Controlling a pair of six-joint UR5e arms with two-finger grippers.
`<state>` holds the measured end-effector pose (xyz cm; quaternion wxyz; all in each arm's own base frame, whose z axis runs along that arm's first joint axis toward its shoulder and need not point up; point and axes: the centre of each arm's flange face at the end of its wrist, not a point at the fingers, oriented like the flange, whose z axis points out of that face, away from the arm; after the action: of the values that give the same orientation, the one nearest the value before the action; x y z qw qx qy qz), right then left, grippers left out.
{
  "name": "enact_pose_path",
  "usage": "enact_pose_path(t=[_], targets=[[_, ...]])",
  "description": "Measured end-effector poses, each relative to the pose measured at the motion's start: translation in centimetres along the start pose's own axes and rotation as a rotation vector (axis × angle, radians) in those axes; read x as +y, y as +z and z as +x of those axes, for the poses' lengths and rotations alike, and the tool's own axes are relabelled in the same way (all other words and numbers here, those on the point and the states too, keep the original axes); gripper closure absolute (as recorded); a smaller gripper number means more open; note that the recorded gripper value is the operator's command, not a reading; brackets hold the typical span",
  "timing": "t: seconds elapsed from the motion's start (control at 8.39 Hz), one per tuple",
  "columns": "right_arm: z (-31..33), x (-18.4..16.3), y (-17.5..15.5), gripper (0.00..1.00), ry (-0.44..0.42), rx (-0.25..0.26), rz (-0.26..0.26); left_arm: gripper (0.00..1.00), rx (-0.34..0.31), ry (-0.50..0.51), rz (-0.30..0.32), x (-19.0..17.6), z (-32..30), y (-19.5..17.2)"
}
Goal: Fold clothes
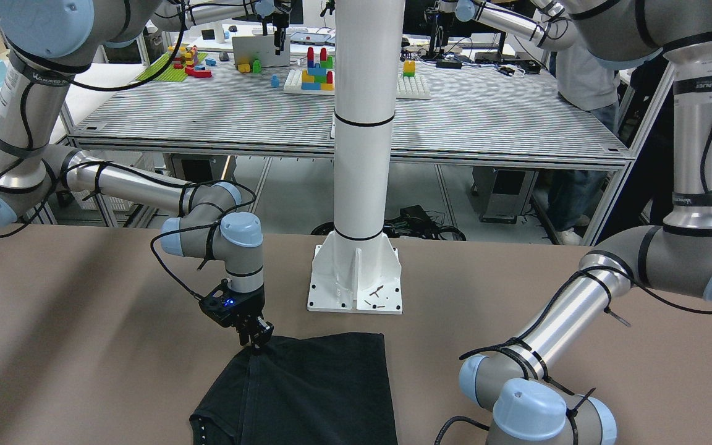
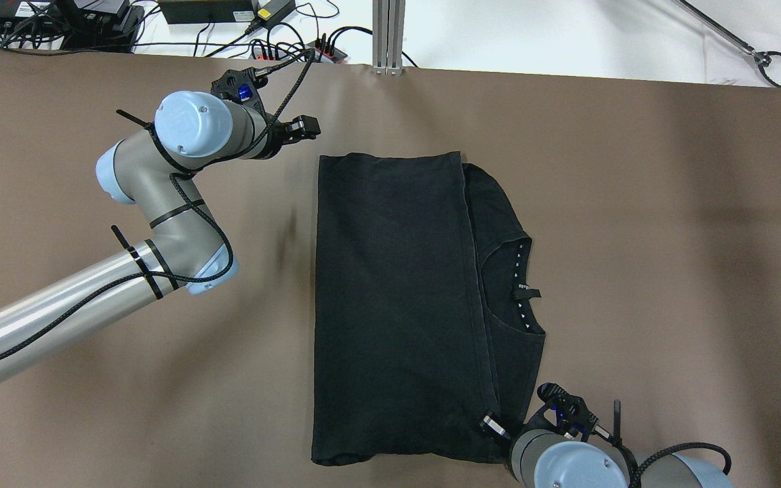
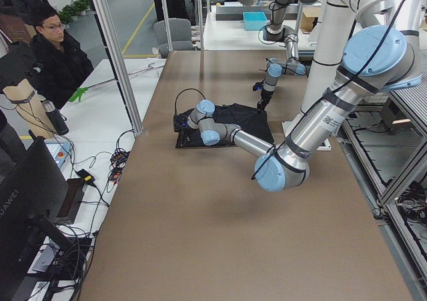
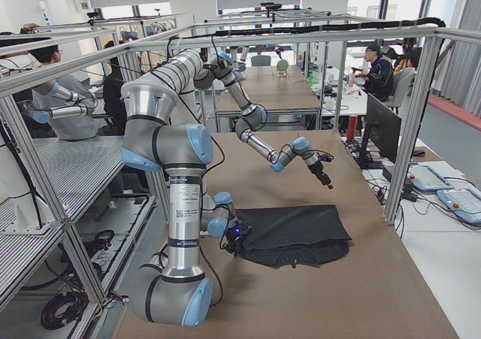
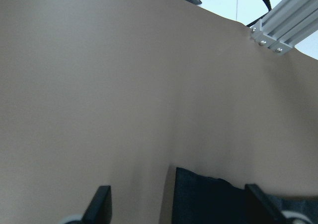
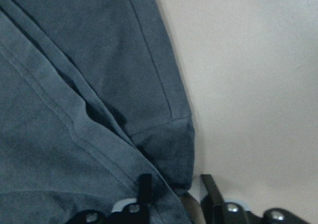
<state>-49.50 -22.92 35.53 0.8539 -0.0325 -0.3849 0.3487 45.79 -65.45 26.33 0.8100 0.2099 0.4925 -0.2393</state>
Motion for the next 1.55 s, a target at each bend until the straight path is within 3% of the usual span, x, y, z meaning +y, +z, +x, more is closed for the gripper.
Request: enact_pose_path(t=[0.48, 0.95, 1.31, 1.55], targets=[[-0.6, 0.5, -0.9, 1.0, -0.008, -0.021, -0.013, 0.06, 0.0, -0.005, 0.001, 0.0, 0.0, 0.0], [-1.0, 0.7, -5.1, 1.0, -0.011, -0.053, -0.048, 0.06, 0.015, -0.066, -0.01, 1.0, -0.7, -0.9], [-0.6, 2.0, -5.8, 1.0, -0.027, -0.049, -0.07, 0.06, 0.084, -0.168, -0.094, 9.5, -6.7, -8.0], [-0.6, 3.0, -6.0, 1.0, -0.034, -0.052, -0.084, 0.07, 0.094, -0.233, -0.135, 16.5, -11.1, -13.7]])
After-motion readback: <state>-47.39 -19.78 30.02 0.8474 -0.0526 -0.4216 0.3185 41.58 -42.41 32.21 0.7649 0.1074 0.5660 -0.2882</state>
